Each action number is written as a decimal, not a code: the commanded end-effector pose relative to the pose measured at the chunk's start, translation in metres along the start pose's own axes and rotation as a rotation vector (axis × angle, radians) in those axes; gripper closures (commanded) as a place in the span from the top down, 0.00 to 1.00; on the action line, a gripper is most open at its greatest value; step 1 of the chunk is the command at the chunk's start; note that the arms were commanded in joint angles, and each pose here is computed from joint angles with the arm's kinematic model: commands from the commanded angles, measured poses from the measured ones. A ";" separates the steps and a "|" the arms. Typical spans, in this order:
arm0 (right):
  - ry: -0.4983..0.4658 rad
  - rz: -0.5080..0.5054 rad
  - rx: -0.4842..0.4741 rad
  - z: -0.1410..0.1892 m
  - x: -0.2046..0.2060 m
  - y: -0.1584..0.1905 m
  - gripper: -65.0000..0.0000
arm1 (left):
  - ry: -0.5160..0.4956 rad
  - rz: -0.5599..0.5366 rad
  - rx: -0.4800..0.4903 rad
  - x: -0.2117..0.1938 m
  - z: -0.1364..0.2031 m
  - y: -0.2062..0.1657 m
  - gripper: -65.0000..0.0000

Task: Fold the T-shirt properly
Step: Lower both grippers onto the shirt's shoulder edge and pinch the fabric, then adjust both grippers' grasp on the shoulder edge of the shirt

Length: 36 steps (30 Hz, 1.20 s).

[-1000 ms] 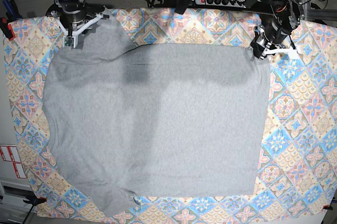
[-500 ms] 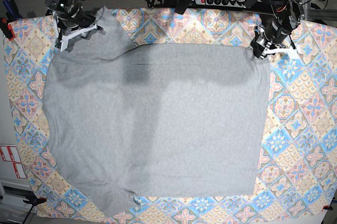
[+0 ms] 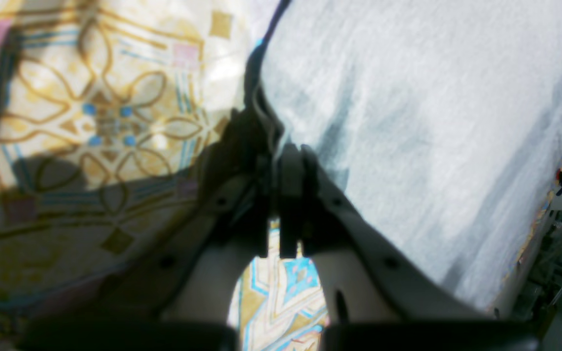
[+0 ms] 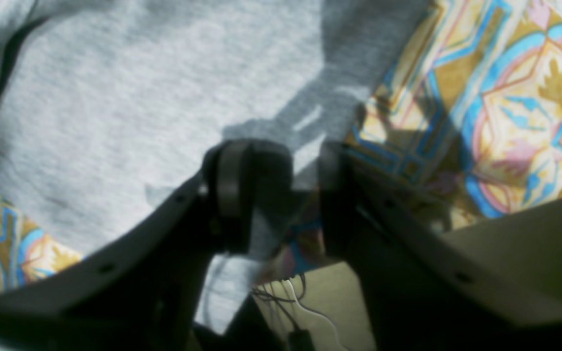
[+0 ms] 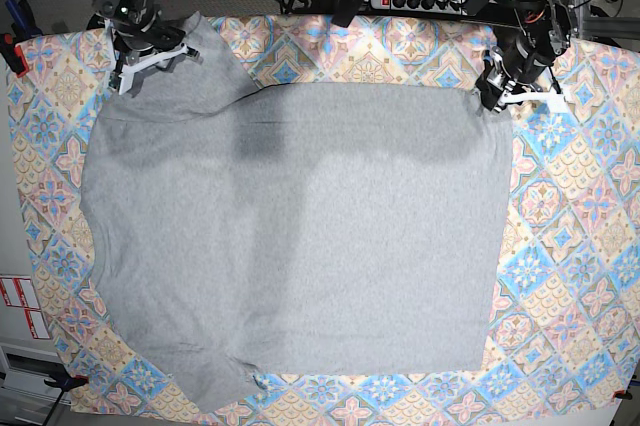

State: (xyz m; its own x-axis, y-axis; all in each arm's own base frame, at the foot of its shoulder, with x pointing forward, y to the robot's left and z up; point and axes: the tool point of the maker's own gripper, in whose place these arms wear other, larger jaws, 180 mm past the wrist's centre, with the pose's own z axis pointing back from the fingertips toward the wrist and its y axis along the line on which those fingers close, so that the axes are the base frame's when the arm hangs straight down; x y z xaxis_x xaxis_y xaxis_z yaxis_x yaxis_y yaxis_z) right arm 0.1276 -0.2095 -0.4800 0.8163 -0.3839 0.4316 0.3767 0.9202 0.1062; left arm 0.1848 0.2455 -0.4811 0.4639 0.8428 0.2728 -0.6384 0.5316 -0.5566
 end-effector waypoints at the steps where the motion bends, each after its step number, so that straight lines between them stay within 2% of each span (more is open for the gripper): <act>1: 0.050 -0.031 0.076 0.000 -0.013 0.019 0.34 | 0.024 -0.015 0.028 -0.003 0.002 0.006 0.00; 4: 0.062 -0.081 0.163 0.001 -0.016 0.042 0.34 | 0.025 -0.014 0.028 -0.004 0.002 0.006 0.00; 7: 0.070 -0.134 0.234 0.003 -0.017 0.059 0.29 | 0.025 -0.014 0.028 -0.004 0.002 0.006 0.00; 10: 0.064 -0.158 0.246 0.003 -0.014 0.060 0.20 | 0.025 -0.014 0.029 -0.004 0.002 0.007 0.00; 13: 0.064 -0.158 0.246 0.003 -0.014 0.060 0.02 | 0.026 -0.013 0.030 -0.005 0.002 0.008 0.00; 14: 0.063 -0.159 0.245 0.003 -0.014 0.060 0.00 | 0.026 -0.013 0.030 -0.005 0.002 0.008 0.00; 21: 0.011 -0.224 0.147 0.008 -0.001 0.014 0.00 | 0.077 -0.030 0.053 -0.010 0.010 0.019 0.00; 26: 0.026 -0.249 0.086 0.014 -0.014 -0.012 0.00 | 0.084 -0.055 0.098 -0.006 0.021 0.039 0.00; 32: 0.043 -0.245 0.080 0.018 -0.023 -0.015 0.00 | 0.106 -0.058 0.143 -0.015 0.032 0.059 0.00; 36: 0.023 -0.227 0.086 0.026 -0.017 -0.013 0.00 | 0.124 -0.111 0.127 -0.019 0.039 0.065 0.00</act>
State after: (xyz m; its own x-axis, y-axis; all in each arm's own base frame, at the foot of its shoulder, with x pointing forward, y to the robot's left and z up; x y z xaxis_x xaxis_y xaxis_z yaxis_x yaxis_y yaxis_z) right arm 0.0957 -0.2100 -0.4700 0.7282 -0.5893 0.3500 0.5211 0.8077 0.2758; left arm 0.1301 0.2568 -0.4838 0.5731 0.7822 0.2444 -0.6121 0.6068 -0.5070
